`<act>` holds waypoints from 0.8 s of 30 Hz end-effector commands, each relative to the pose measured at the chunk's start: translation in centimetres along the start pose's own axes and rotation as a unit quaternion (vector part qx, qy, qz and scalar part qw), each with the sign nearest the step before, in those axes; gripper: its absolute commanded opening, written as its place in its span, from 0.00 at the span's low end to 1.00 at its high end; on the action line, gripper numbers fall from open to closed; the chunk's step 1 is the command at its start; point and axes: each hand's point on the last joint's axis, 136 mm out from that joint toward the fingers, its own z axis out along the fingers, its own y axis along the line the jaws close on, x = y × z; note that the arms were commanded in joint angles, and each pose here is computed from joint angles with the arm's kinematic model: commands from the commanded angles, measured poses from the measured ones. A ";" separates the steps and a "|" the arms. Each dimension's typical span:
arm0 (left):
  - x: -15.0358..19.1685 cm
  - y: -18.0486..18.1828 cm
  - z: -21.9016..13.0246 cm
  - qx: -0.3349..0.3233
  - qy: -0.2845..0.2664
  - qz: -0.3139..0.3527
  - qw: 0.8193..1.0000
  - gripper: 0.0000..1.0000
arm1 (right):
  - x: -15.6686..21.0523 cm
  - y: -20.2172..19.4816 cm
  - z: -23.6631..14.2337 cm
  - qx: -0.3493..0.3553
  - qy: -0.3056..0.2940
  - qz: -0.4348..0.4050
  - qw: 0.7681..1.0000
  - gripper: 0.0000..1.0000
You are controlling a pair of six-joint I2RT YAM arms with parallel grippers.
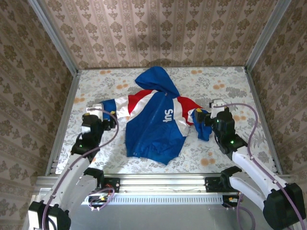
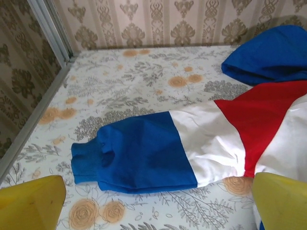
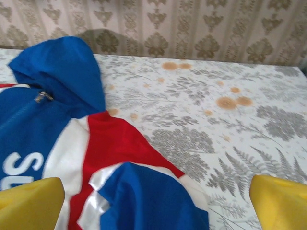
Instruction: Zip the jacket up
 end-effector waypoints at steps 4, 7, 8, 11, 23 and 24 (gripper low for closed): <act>-2.6 1.3 -1.5 -0.036 -0.168 0.044 0.984 1.00 | -0.4 -4.1 0.2 0.085 -0.067 0.059 0.992 1.00; -1.3 2.0 -1.2 -0.060 -0.167 0.048 0.983 1.00 | 0.5 -4.7 0.9 0.095 -0.081 0.054 0.991 1.00; -0.7 2.2 -0.9 -0.066 -0.156 0.051 0.984 1.00 | 0.8 -5.0 1.4 0.099 -0.076 0.052 0.991 1.00; 1.2 2.2 0.7 -0.068 -0.116 0.066 0.989 1.00 | 2.0 -5.6 2.8 0.100 -0.059 0.048 0.992 1.00; 3.0 1.5 8.2 -0.046 -0.049 0.081 0.994 1.00 | 3.1 -5.2 7.3 0.086 -0.037 0.009 0.996 1.00; 2.9 1.6 8.8 -0.044 -0.049 0.081 0.995 1.00 | 4.0 -5.1 8.0 0.084 -0.022 0.008 0.996 1.00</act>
